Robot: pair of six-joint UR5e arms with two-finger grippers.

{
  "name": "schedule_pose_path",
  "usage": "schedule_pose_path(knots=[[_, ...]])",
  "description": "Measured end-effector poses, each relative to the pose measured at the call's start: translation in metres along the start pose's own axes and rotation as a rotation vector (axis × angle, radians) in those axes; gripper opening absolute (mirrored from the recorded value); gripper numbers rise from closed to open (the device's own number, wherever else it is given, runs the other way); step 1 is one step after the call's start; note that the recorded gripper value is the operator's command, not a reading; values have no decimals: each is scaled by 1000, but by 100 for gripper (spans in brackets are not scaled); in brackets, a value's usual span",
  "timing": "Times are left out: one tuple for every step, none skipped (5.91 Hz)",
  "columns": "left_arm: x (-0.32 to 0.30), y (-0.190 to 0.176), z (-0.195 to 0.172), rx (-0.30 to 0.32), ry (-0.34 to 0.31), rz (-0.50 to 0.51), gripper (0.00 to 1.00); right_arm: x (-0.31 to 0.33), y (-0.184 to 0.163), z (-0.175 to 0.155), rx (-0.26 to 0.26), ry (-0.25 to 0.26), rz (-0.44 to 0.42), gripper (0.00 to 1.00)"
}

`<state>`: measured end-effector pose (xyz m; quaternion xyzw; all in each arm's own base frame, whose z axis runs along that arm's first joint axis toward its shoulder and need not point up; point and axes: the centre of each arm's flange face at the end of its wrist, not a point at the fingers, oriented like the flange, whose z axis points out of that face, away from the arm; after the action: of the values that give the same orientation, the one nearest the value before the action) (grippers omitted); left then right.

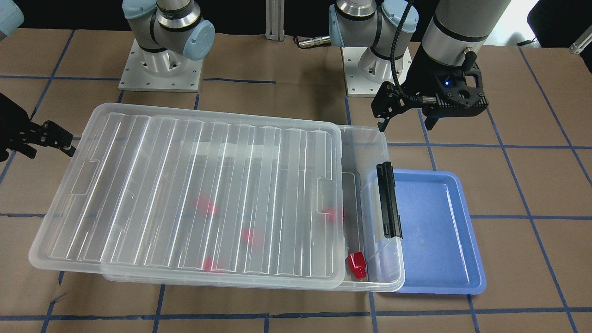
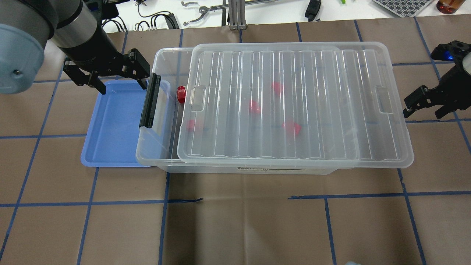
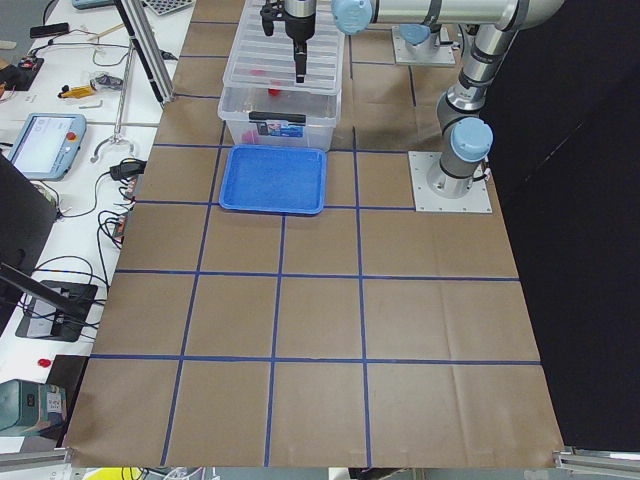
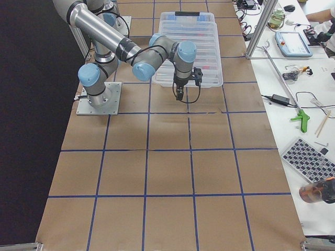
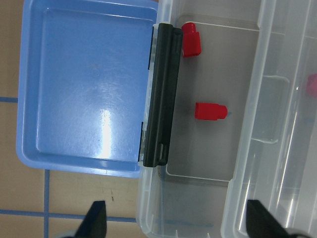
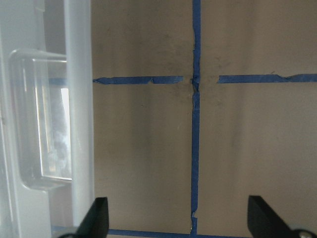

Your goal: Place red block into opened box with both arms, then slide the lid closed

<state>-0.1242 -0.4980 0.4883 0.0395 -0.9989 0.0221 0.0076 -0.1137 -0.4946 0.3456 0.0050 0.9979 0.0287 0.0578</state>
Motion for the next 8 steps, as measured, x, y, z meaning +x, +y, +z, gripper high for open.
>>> schedule_pose_path(knots=[[0, 0, 0, -1, 1, 0, 99, -11, -2, 0, 3, -9, -1, 100], [0, -1, 0, -1, 1, -1, 99, -24, -3, -1, 7, -21, -3, 100], [0, -1, 1, -1, 2, -1, 99, -35, -3, -1, 5, -27, -4, 100], [0, -2, 1, -1, 2, -1, 99, -41, -2, 3, -4, -33, -7, 100], [0, -2, 1, 0, 2, -1, 99, -45, 1, 7, -11, -38, -9, 100], [0, -2, 1, 0, 2, -1, 99, -49, 2, 8, -7, -51, -6, 100], [0, -2, 1, 1, 2, -2, 99, -58, 2, 7, 2, -73, -1, 100], [-1, -2, 1, 2, 2, -3, 99, -70, 1, 7, 6, -84, -10, 100]])
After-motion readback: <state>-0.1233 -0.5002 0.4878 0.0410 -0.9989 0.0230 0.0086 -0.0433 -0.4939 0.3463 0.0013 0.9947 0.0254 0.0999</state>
